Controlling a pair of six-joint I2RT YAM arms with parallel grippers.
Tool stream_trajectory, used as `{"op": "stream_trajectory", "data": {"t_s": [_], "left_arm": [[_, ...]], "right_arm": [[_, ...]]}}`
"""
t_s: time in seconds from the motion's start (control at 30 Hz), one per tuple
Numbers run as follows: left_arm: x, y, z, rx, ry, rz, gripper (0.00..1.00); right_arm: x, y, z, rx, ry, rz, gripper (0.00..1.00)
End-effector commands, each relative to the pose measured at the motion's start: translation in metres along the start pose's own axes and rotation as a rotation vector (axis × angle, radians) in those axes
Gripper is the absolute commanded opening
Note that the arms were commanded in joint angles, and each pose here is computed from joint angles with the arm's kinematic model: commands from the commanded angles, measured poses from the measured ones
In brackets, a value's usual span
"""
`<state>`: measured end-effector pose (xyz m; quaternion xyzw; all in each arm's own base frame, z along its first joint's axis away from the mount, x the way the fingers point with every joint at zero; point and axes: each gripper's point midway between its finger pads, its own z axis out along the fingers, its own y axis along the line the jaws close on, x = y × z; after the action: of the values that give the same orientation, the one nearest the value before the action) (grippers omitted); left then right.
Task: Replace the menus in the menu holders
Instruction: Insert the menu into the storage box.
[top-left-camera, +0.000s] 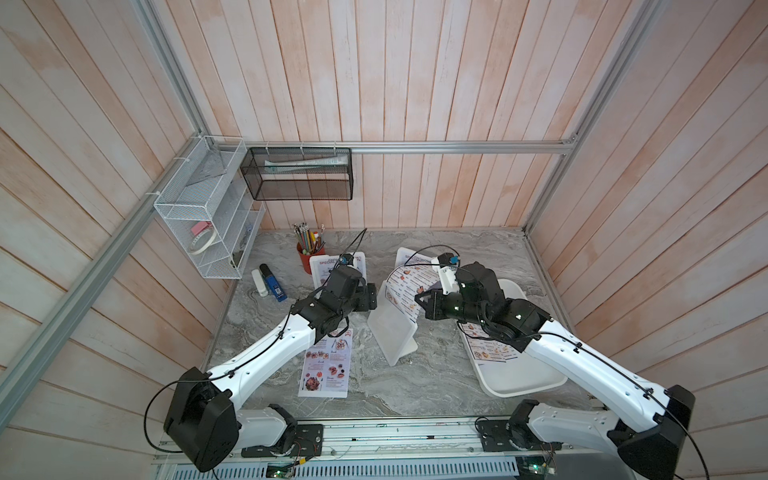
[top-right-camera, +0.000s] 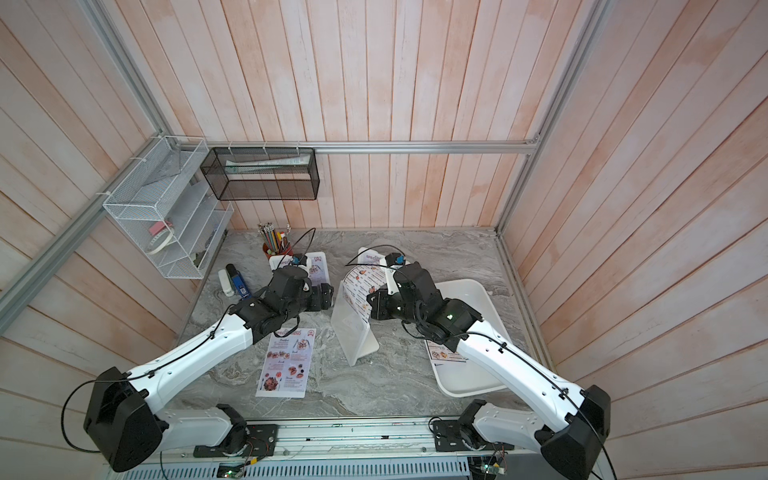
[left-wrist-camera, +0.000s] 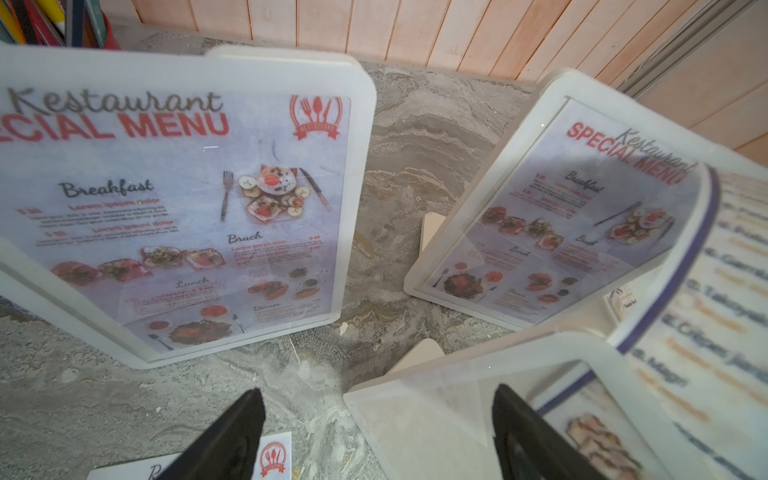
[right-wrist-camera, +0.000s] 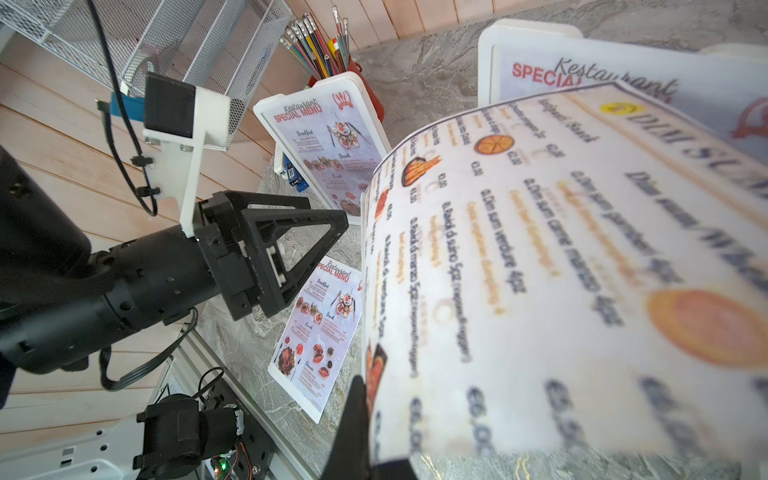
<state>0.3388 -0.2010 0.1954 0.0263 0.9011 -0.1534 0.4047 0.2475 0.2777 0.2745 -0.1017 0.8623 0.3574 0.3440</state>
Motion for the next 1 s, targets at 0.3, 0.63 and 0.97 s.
{"op": "stream_trajectory", "data": {"t_s": [0.3,0.63,0.97], "left_arm": [[-0.011,0.0,-0.007,-0.008,-0.027,0.001,0.88],[-0.01,0.0,-0.006,-0.009,-0.024,0.002,0.88],[-0.01,0.001,-0.005,-0.011,-0.024,0.002,0.88]], "right_arm": [[-0.005,0.008,-0.002,-0.063,-0.077,-0.051,0.05],[0.004,0.008,0.003,-0.064,-0.052,-0.069,0.07],[0.012,0.005,0.007,-0.062,-0.027,-0.077,0.1]]}}
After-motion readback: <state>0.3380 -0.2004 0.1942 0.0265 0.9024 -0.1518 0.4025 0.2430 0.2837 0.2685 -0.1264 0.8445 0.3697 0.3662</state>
